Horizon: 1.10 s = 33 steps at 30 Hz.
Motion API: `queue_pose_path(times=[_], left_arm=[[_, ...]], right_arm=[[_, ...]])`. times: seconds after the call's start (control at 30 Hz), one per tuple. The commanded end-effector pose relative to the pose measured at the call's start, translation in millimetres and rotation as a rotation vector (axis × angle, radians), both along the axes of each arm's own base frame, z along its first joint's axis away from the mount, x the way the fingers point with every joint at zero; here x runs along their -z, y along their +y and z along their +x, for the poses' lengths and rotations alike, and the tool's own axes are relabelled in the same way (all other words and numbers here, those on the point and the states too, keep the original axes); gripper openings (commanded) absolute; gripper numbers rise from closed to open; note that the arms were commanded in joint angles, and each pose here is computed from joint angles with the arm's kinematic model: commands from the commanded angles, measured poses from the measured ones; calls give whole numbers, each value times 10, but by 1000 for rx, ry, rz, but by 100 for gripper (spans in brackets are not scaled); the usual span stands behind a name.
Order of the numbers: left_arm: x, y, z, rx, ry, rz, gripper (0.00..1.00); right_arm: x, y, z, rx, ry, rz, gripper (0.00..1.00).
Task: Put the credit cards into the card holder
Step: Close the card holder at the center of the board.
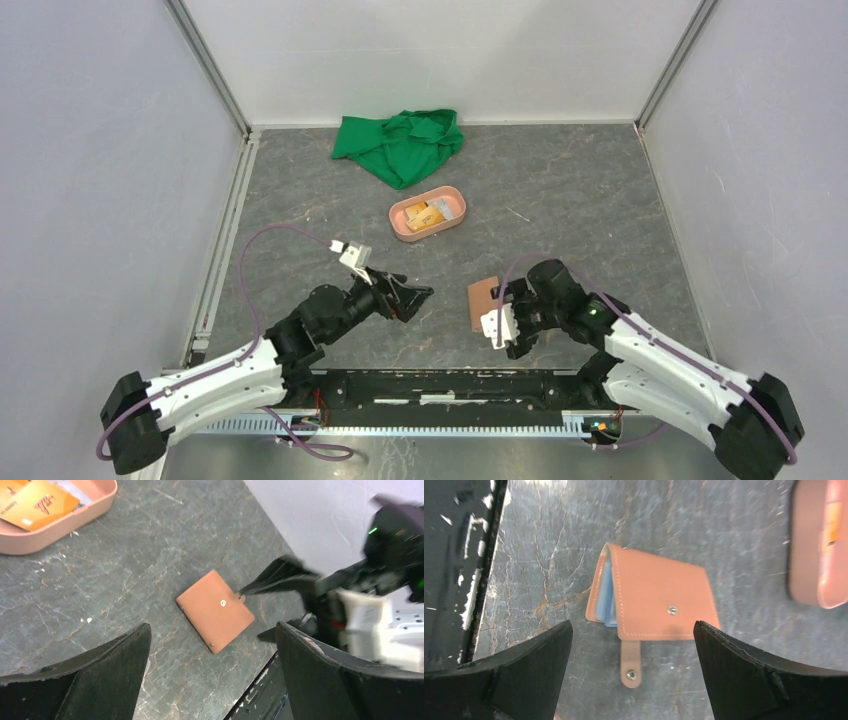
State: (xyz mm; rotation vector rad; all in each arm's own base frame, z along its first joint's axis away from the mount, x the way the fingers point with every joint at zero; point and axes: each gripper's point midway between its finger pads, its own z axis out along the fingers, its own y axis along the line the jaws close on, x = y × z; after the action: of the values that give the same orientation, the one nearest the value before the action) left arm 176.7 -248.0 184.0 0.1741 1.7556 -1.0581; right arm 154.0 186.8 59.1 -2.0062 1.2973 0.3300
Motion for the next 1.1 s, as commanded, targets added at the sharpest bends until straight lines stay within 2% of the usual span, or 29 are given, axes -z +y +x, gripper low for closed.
queue_pose_path(times=[0.0,0.1,0.23,0.3,0.33,0.43,0.53,0.77,0.87,0.93,1.07], left_arm=[[-62,-164,-27,57,19,-47,98],[-18,-285,-21,88,44,-50,94],[156,-530,25,138,110,-3,85],[278,-680,55,172,142,48,77],[295,-773,78,193,147,65,75],[461,-938,130,225,141,145,73],[560,-1016,204,228,95,219,74],[719,-1232,448,285,-13,415,76],[847,-1413,463,374,22,467,76],[885,-1497,487,391,36,480,75],[865,-1484,652,328,23,480,71]], right_arm=[[-553,105,-73,-75,16,118,98],[-680,90,-30,-13,123,197,98],[-656,-62,255,235,350,314,98],[-556,-216,379,360,458,328,97],[-491,-312,441,426,507,320,94],[-316,-555,510,553,643,297,75],[-247,-665,484,566,735,274,59],[-12,-798,506,595,807,205,56],[42,-797,519,612,847,200,54],[84,-800,538,636,874,196,54],[133,-789,488,625,945,177,53]])
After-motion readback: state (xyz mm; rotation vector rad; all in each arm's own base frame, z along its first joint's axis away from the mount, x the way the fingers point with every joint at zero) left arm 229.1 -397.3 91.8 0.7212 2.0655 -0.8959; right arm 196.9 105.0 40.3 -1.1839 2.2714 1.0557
